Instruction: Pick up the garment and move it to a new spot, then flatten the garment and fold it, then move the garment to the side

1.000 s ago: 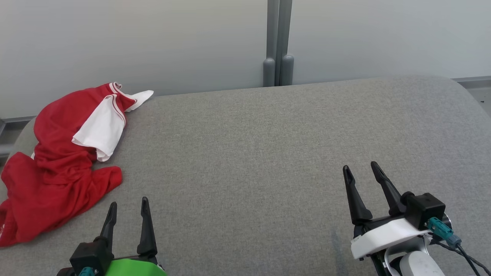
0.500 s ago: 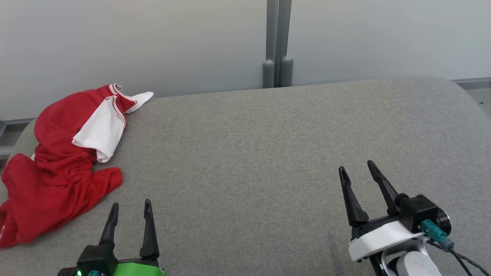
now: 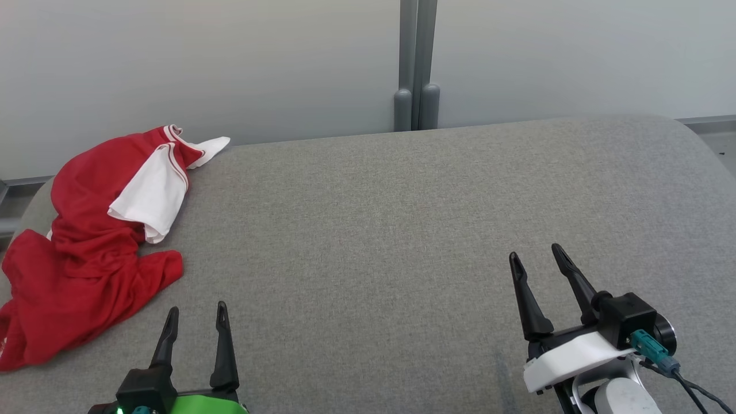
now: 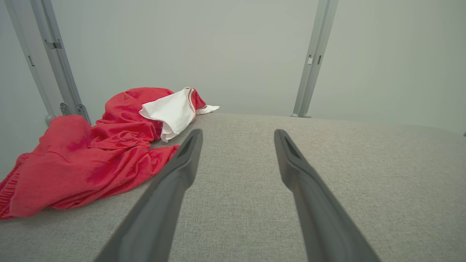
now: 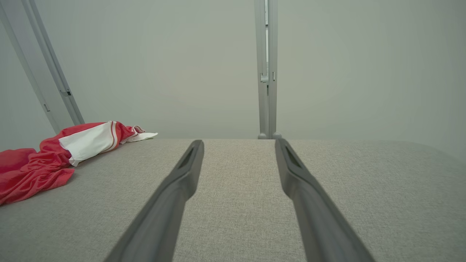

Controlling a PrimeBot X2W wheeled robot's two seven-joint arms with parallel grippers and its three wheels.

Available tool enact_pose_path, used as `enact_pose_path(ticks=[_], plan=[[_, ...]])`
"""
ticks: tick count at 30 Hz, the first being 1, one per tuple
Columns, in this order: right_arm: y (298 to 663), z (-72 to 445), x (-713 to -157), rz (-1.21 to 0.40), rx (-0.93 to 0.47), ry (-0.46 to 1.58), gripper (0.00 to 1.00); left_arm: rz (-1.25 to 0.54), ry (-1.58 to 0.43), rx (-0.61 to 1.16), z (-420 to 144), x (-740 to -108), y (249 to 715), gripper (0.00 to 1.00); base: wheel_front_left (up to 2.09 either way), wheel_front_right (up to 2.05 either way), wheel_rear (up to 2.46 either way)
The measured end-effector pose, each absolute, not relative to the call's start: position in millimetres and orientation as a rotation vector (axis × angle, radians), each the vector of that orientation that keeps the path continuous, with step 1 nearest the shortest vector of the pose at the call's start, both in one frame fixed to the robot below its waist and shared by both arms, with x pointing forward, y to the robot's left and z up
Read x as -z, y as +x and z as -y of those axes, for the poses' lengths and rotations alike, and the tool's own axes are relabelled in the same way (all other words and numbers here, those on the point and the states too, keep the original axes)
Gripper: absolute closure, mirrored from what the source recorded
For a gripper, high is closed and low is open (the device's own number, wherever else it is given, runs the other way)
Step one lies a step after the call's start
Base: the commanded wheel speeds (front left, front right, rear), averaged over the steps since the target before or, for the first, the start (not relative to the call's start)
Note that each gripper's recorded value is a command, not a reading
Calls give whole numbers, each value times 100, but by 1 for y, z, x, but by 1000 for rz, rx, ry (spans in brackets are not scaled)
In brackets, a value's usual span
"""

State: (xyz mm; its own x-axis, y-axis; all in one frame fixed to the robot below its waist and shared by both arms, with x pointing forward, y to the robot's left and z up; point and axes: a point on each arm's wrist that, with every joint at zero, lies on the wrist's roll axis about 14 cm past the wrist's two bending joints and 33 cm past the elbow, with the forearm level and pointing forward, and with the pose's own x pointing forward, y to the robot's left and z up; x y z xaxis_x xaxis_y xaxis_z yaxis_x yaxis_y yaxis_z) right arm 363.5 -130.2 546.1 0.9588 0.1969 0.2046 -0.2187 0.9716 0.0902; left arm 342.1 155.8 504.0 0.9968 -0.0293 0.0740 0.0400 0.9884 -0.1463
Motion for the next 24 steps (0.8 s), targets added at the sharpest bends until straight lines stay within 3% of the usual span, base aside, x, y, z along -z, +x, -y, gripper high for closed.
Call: enact_pose_path(ticks=[24], plan=[[368,126,-546,195,-223,113,0,64,-146,16,-162,-501,338,0,0,0,0]])
